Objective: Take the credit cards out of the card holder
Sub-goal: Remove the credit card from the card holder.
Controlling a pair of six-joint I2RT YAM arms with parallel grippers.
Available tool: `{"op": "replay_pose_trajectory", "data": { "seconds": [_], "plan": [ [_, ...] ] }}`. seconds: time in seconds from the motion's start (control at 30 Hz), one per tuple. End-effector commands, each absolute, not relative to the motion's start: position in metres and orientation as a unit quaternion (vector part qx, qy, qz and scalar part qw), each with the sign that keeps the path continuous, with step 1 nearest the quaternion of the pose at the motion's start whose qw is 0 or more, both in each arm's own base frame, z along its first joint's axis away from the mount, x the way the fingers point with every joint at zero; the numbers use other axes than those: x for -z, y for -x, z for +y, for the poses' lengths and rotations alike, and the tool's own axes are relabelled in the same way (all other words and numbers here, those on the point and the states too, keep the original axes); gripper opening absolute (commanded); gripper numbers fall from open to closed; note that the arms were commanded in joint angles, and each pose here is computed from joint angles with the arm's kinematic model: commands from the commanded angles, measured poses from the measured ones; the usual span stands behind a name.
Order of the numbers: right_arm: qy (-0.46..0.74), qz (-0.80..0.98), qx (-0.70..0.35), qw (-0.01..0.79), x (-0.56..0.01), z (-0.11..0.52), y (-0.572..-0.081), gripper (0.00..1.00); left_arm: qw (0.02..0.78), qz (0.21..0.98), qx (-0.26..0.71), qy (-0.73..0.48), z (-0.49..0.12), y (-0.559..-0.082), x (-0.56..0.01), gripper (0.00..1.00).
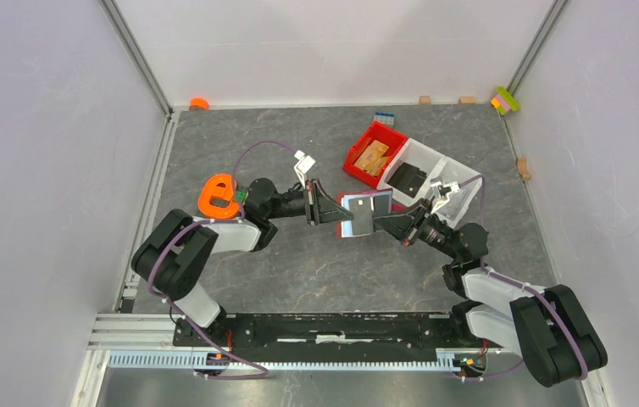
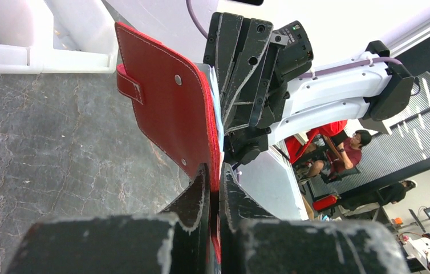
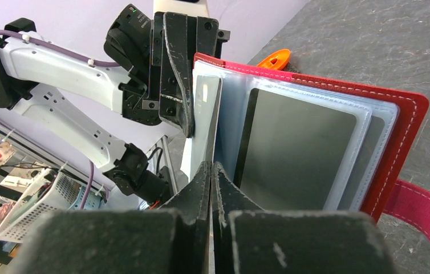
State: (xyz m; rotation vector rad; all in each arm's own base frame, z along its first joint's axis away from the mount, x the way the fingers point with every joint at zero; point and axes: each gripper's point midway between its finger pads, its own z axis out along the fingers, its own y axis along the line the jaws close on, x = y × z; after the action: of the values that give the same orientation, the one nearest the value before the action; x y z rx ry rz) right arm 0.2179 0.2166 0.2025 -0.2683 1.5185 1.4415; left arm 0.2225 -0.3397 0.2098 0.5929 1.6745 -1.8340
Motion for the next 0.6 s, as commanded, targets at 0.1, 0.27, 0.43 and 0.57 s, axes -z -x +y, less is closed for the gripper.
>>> {"op": "replay_pose_trajectory", "data": {
  "seconds": [0.1,0.27,0.43,0.57],
  "plan": [
    [0.136,0.596,-0.597,0.520,-0.224,0.219,-0.220,0.16,0.298,0.595,0.705,-0.246,-0.342,-0.216,-0.226,0.02],
    [0.148,0.581,-0.611,0.517,-0.231,0.222,-0.213,0.20,0.286,0.584,0.717,-0.251,-0.344,-0.211,-0.231,0.02],
    [0.156,0.569,-0.624,0.513,-0.236,0.224,-0.207,0.16,0.282,0.577,0.724,-0.254,-0.344,-0.208,-0.233,0.02],
    [0.156,0.568,-0.628,0.509,-0.237,0.225,-0.206,0.16,0.283,0.575,0.724,-0.256,-0.344,-0.207,-0.234,0.02]
  ]
}}
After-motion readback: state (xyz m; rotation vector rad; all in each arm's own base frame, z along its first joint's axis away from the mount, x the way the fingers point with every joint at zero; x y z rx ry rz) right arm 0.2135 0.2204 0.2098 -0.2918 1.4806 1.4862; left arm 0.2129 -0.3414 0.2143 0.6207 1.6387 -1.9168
